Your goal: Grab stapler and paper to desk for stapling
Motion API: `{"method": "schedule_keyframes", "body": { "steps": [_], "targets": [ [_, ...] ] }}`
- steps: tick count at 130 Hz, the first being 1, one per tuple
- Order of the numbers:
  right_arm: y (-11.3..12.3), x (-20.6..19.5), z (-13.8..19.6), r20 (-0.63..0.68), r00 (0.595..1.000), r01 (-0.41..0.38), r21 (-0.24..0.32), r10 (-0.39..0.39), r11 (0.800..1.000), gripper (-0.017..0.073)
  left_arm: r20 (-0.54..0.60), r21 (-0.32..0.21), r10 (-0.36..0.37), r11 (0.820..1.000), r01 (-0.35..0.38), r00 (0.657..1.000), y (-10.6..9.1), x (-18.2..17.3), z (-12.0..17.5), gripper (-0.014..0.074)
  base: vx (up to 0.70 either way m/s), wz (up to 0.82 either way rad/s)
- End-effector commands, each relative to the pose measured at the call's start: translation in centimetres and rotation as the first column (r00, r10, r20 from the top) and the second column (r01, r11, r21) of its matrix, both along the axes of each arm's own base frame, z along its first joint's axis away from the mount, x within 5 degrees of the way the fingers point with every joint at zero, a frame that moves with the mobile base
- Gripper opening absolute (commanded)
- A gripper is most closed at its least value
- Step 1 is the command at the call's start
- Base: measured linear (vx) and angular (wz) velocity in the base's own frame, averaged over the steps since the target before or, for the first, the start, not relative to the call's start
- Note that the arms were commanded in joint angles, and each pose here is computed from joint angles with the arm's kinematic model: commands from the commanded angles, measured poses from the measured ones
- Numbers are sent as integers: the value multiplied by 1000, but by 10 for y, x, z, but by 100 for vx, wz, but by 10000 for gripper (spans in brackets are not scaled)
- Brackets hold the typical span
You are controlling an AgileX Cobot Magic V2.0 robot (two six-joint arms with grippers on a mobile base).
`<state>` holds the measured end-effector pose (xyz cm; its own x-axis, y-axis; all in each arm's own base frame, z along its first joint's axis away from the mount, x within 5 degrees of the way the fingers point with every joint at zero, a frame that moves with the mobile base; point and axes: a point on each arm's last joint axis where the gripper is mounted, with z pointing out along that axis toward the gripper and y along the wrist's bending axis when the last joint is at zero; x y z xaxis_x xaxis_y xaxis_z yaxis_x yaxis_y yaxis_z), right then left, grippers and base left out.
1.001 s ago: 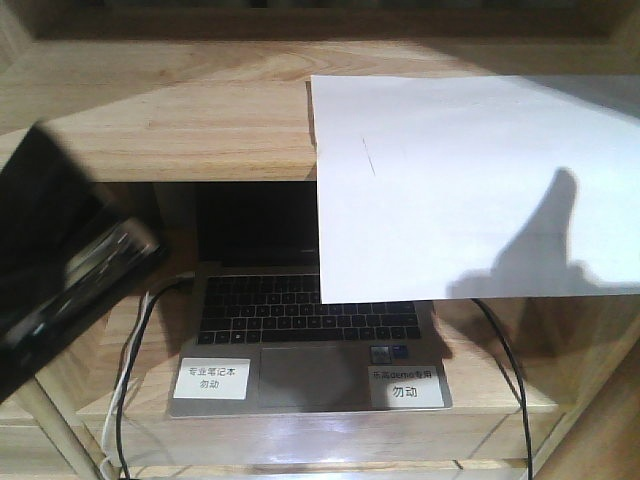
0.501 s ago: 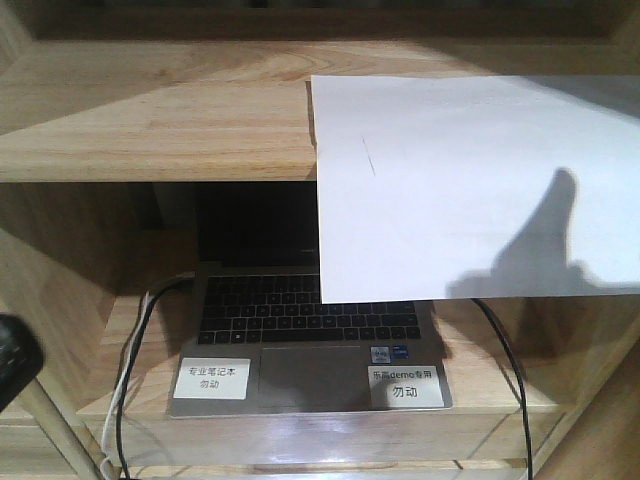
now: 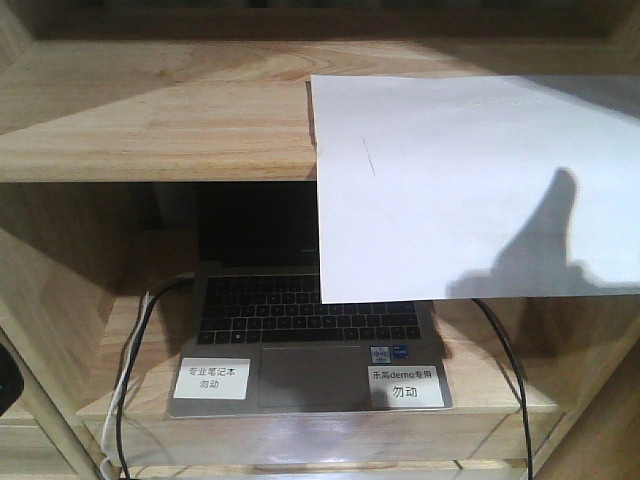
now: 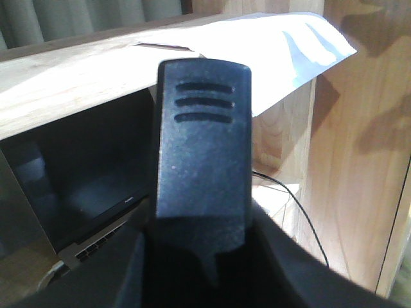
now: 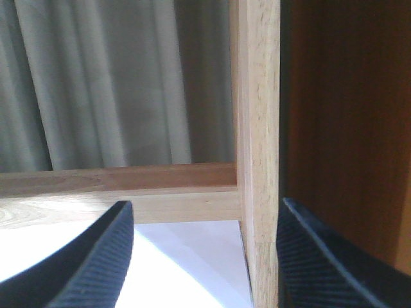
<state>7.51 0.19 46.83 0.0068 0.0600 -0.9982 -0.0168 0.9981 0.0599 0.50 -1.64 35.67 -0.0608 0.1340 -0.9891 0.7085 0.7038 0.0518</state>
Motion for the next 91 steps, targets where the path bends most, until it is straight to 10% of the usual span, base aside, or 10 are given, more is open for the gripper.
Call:
{"method": "schedule_keyframes", "body": {
  "steps": [1,91],
  "targets": [
    [-1,0,13,85,996,11,-3,-10,1000,452,83,-98,6,995,2,997,0,0,18,-6,0,0],
    [-1,0,13,85,996,11,-3,-10,1000,452,83,-98,6,995,2,997,0,0,18,-6,0,0]
  ]
}}
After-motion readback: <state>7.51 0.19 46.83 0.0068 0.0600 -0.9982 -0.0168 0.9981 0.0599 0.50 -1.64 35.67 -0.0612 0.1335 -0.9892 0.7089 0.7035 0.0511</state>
